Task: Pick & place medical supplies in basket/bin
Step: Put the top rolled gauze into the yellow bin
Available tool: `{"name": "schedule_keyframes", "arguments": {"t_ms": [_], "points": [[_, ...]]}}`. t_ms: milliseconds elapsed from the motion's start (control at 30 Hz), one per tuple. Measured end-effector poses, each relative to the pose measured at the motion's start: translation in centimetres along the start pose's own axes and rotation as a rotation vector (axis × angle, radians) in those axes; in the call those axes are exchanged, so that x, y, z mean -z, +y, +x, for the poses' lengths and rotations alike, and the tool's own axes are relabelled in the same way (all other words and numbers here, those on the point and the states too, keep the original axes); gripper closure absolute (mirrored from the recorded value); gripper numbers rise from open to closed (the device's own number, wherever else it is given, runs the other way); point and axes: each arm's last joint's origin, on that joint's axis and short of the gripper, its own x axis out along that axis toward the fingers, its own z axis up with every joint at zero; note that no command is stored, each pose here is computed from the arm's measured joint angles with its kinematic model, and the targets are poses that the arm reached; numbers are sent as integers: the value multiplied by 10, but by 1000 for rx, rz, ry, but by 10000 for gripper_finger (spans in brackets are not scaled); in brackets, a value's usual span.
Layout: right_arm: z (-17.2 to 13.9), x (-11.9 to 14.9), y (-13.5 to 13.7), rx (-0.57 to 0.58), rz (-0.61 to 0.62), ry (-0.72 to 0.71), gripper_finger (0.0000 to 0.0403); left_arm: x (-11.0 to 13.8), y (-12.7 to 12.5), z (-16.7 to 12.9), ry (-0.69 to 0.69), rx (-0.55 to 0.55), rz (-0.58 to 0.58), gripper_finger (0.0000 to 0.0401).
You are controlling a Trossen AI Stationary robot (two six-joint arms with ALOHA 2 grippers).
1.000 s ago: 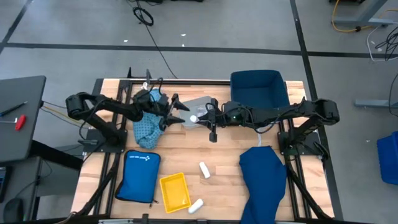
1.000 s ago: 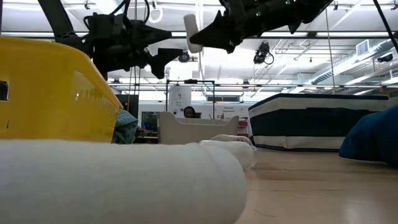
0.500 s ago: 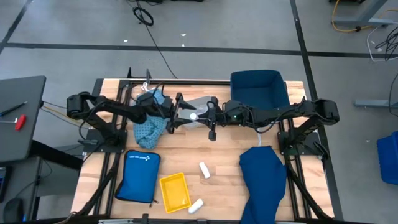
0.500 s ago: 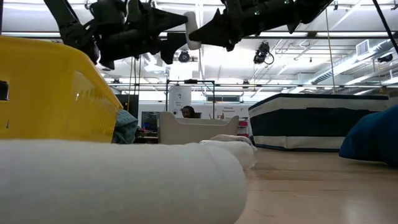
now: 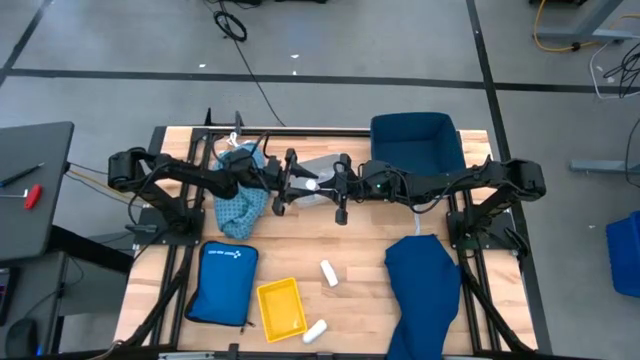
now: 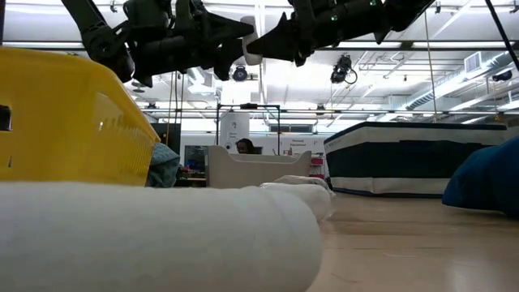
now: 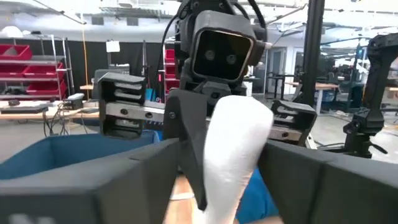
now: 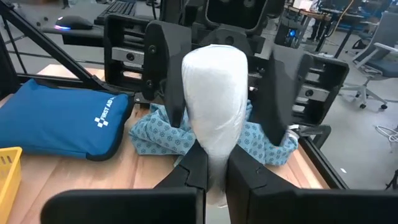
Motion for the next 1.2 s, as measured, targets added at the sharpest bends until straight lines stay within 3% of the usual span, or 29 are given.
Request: {"name": "schedule_keyframes", "arguments": {"t_ms": [233, 300, 500, 800, 933, 1200], "points": [[0, 0, 0, -2, -3, 0, 377, 0, -6, 2, -9, -12, 58, 332], [0, 0, 0, 0, -3, 0, 377, 0, -6, 2, -10, -27, 62, 354], [0, 1, -3, 4, -3, 5, 372, 0, -5, 2, -8, -34, 68, 354], [0, 8, -4, 36, 18, 79, 216, 4, -5, 2, 35, -10, 50, 354], [0, 11, -5, 67, 12, 118, 171, 6, -6, 2, 57, 10, 40, 354], [-1, 17, -4, 68, -1, 185, 164, 10, -8, 1, 112, 83, -12, 354]]}}
